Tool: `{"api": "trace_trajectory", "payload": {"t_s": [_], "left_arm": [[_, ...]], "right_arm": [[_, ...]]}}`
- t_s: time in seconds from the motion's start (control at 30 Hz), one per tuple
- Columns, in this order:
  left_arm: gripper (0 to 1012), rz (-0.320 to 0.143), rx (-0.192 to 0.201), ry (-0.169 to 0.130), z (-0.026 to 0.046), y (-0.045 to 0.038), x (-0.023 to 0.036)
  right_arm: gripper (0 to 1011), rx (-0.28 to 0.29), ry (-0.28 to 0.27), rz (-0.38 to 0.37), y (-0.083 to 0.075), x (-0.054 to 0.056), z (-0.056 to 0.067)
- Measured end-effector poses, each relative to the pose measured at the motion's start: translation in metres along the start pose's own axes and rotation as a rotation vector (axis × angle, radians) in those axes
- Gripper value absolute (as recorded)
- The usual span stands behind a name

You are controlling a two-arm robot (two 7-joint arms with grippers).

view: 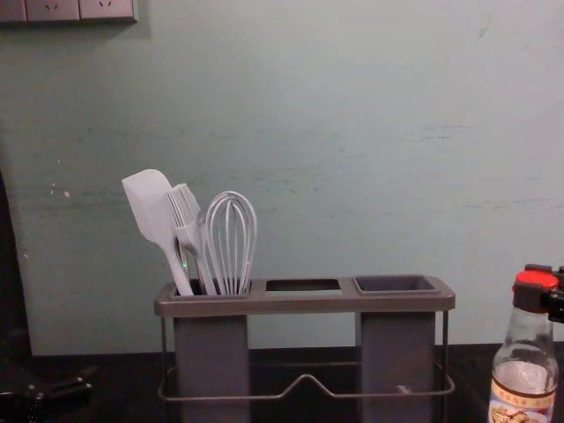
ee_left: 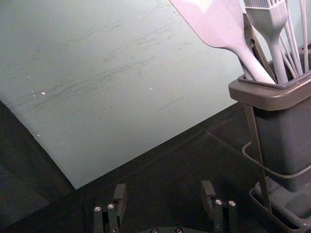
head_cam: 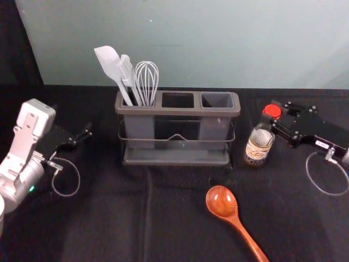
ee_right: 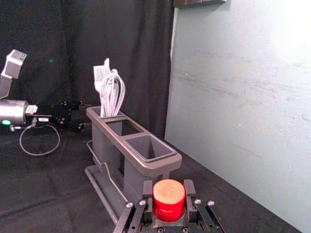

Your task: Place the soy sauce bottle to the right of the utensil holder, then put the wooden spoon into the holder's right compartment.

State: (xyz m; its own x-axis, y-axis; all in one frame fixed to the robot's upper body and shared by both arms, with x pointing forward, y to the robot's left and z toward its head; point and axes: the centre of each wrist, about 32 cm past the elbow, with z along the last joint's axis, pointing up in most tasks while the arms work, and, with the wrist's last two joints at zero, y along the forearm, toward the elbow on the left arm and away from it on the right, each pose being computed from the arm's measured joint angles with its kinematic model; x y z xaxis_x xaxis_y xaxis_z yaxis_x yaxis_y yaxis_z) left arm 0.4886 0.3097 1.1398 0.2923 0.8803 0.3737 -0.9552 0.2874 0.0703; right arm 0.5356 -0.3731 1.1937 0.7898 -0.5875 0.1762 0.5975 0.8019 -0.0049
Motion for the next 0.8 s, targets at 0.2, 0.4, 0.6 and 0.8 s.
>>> {"api": "trace_trajectory", "payload": {"t_s": [0.2, 0.4, 0.6, 0.8], "left_arm": [[1005, 0.0, 0.0, 0.0, 0.0, 0.0, 0.0], [1005, 0.0, 0.0, 0.0, 0.0, 0.0, 0.0], [1005, 0.0, 0.0, 0.0, 0.0, 0.0, 0.0], [1005, 0.0, 0.0, 0.0, 0.0, 0.0, 0.0]], "right_arm": [[378, 0.008, 0.01, -0.002, 0.004, 0.001, -0.002], [378, 0.013, 0.016, -0.005, 0.008, 0.003, -0.002], [378, 0.009, 0.024, -0.005, 0.012, 0.005, -0.002], [378, 0.003, 0.041, -0.009, 0.016, 0.004, -0.003]]}}
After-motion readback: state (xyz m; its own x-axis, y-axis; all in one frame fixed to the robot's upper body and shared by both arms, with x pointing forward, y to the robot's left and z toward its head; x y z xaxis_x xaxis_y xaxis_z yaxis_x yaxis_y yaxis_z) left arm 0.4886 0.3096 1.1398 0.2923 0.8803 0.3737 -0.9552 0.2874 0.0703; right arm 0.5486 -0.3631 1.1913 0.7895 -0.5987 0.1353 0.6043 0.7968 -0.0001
